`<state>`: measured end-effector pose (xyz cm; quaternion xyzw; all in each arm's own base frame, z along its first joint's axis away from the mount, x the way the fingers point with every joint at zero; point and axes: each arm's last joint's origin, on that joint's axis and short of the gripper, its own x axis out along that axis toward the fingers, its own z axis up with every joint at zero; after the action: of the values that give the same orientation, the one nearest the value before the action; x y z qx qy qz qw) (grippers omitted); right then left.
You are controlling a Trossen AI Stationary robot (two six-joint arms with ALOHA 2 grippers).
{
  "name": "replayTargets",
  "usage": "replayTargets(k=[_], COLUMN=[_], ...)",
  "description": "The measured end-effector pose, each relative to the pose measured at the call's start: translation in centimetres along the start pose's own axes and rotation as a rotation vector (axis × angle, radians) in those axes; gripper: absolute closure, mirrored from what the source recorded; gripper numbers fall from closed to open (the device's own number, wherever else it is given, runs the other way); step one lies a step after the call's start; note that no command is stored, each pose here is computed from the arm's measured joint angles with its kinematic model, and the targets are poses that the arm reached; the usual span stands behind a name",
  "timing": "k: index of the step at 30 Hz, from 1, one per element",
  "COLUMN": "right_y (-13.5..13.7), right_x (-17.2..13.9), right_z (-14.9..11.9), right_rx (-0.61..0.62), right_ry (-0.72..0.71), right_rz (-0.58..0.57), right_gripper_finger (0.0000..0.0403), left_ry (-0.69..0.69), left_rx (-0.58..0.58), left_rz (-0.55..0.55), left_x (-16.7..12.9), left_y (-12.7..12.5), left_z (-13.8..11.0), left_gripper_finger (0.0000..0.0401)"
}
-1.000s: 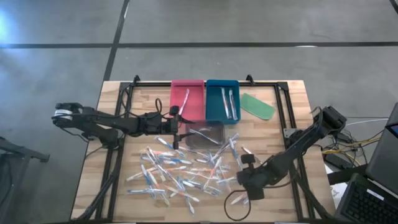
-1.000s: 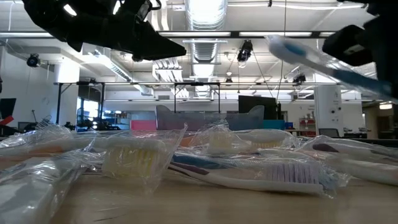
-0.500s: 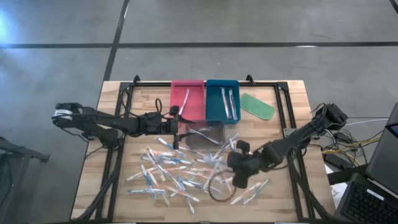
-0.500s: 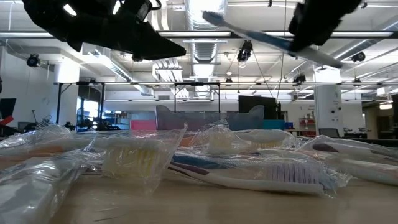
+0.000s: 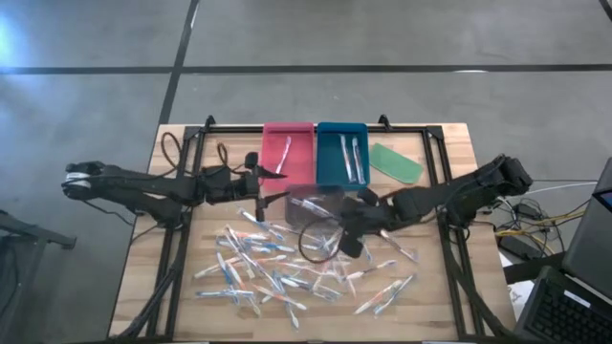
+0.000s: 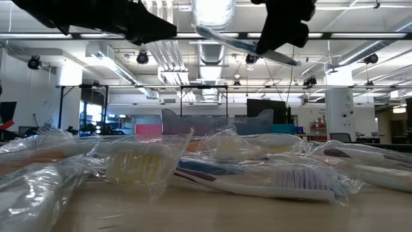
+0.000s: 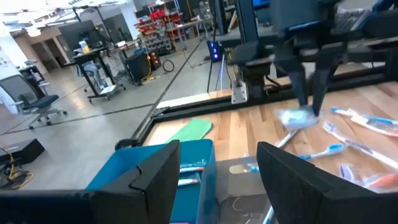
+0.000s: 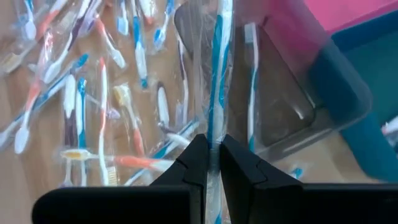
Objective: Pick & Place Toothbrushes
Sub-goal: Put the blue toothbrush into the transparent gray bin
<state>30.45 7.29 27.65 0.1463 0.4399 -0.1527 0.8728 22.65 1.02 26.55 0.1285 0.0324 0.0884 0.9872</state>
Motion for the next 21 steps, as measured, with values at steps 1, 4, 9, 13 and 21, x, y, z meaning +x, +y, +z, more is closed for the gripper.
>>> replayTargets(k=[1, 4, 9, 13, 21], right_y=[-0.2, -0.9, -2.4, -3.9, -5.4], right_x=[0.1, 0.5, 1.3, 1.6, 2.4], right_z=[0.4, 1.6, 3.5, 4.4, 5.1], right_rx=[0.005, 0.012, 0.033, 0.067, 0.079], right_ry=[0.002, 0.009, 0.015, 0.016, 0.018], right_rz=[0.007, 0.013, 0.018, 0.014, -0.014], right_gripper_finger=[0.0380, 0.0380, 0.0380, 0.0380, 0.0380], left_ry=[-0.010, -0.025, -0.020, -0.017, -0.033], left_rx=[0.000, -0.001, -0.005, -0.012, -0.048], left_rz=[0.002, 0.006, 0.005, 0.004, 0.007], left_x=[-0.3, -1.0, -2.0, -2.6, -3.1], left_y=[0.1, 0.4, 0.6, 0.8, 0.9], left_z=[0.2, 0.8, 1.2, 1.4, 1.7], left_gripper_finger=[0.0183, 0.0183, 0.0183, 0.0183, 0.0183])
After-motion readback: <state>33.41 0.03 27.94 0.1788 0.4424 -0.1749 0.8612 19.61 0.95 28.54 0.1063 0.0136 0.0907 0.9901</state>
